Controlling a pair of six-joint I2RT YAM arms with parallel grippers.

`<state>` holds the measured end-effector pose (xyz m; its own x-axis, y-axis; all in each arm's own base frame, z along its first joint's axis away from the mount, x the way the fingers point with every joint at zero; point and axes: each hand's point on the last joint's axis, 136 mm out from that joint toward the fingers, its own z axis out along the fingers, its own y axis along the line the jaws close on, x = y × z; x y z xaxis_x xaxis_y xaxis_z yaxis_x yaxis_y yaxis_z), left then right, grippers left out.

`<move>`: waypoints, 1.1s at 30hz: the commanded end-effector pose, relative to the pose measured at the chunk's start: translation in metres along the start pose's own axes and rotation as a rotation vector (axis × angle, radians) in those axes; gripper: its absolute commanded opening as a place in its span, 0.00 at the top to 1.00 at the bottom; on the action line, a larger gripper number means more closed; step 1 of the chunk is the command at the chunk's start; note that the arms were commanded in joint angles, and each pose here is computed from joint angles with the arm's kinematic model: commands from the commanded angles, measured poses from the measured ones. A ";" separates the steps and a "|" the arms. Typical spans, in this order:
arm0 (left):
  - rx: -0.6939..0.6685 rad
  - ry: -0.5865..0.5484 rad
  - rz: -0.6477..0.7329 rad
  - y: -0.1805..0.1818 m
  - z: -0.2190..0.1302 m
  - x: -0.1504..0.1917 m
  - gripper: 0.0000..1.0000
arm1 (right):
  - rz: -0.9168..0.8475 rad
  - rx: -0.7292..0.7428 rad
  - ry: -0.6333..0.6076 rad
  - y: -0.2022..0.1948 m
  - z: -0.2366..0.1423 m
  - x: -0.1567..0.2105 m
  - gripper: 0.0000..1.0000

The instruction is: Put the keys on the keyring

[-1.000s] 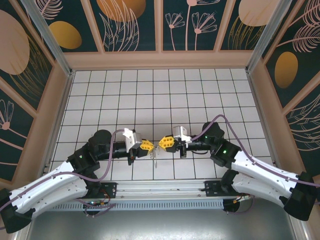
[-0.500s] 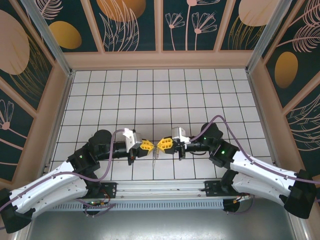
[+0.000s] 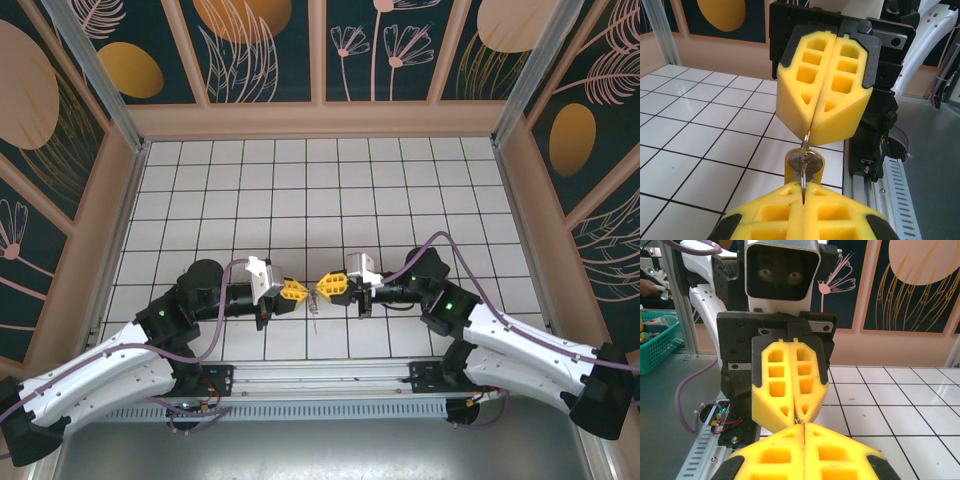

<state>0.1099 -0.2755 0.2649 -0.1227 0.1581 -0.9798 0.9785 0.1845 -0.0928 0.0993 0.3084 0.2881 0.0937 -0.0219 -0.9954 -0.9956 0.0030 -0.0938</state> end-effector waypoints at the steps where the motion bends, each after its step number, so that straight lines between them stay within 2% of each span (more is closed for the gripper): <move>1: 0.024 -0.073 0.053 -0.007 -0.004 -0.028 1.00 | -0.018 0.015 0.001 -0.001 -0.001 0.002 1.00; 20: 0.023 -0.071 0.049 -0.006 -0.004 -0.027 1.00 | -0.022 -0.003 0.004 0.003 -0.002 0.004 1.00; 33: 0.104 -0.115 0.068 -0.023 -0.011 -0.035 1.00 | -0.014 -0.057 -0.010 0.015 -0.008 0.002 1.00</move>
<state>0.0995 -0.2759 0.2713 -0.1126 0.1442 -0.9831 0.9873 0.1281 -0.0942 0.0902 0.3023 0.2821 0.0936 -0.0283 -0.9952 -0.9954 -0.0250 -0.0929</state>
